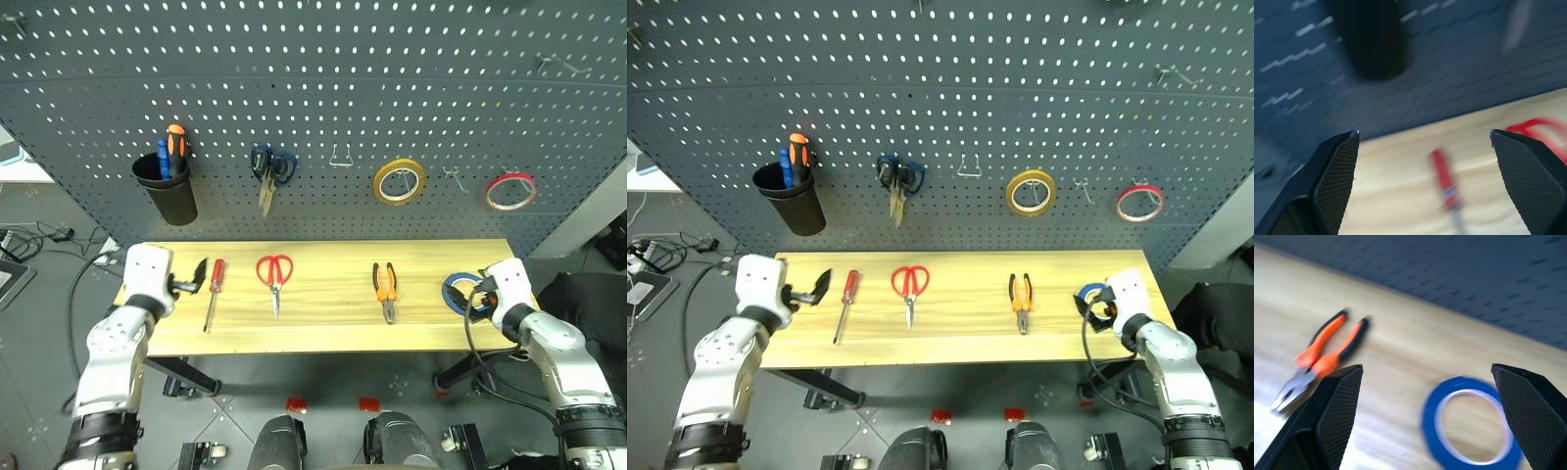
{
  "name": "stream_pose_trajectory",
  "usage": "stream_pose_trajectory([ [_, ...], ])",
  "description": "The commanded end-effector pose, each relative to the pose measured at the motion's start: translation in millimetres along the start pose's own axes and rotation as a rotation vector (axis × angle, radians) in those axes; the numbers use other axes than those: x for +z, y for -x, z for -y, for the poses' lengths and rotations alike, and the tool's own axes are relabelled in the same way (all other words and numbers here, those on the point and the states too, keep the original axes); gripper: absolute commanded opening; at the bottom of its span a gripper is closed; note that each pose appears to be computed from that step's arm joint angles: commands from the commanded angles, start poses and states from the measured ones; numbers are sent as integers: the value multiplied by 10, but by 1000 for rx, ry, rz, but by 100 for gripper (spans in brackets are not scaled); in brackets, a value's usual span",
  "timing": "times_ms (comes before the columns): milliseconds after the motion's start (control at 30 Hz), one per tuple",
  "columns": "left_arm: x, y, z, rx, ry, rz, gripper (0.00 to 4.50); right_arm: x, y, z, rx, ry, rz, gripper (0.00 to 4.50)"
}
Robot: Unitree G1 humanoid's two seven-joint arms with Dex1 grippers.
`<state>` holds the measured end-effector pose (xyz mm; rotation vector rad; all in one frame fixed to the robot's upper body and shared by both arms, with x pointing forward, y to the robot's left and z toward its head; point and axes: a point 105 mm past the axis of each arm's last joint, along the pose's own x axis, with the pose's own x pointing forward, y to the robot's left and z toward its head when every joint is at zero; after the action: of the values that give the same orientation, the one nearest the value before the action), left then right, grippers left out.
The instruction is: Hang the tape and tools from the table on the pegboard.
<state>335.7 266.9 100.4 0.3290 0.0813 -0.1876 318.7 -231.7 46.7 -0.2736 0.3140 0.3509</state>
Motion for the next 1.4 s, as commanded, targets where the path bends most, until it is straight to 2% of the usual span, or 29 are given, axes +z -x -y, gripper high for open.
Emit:
stream_pose_trajectory([
  [33,351,-139,298,-221,-76,78,449,100,-35,-63,21,53,-62,450],
  [167,554,-262,585,-403,-97,120,449,134,-86,-78,23,63,-96,450],
  [300,841,-363,1174,-685,-98,192,449,146,-222,18,5,102,-152,450],
  [500,997,-282,1803,-967,-124,253,449,93,-394,260,-35,65,-248,450],
  [633,1015,-249,2016,-1056,-137,261,449,16,-468,446,-77,66,-335,450],
  [767,1046,-255,2069,-1066,-161,283,449,-63,-484,477,-36,34,-402,450],
  [867,1081,-265,2077,-1061,-154,298,450,-127,-479,462,2,20,-450,387],
  [1167,1156,-215,2047,-1058,-140,381,450,-213,-544,275,74,64,-486,83],
  [1200,1166,-192,2036,-1078,-108,372,450,-204,-536,288,62,89,-475,69],
  [1267,1200,-159,2023,-1099,-52,364,450,-139,-495,290,60,102,-437,69],
  [1400,1339,-167,1996,-1041,-24,420,450,193,-276,304,14,219,-277,69],
])
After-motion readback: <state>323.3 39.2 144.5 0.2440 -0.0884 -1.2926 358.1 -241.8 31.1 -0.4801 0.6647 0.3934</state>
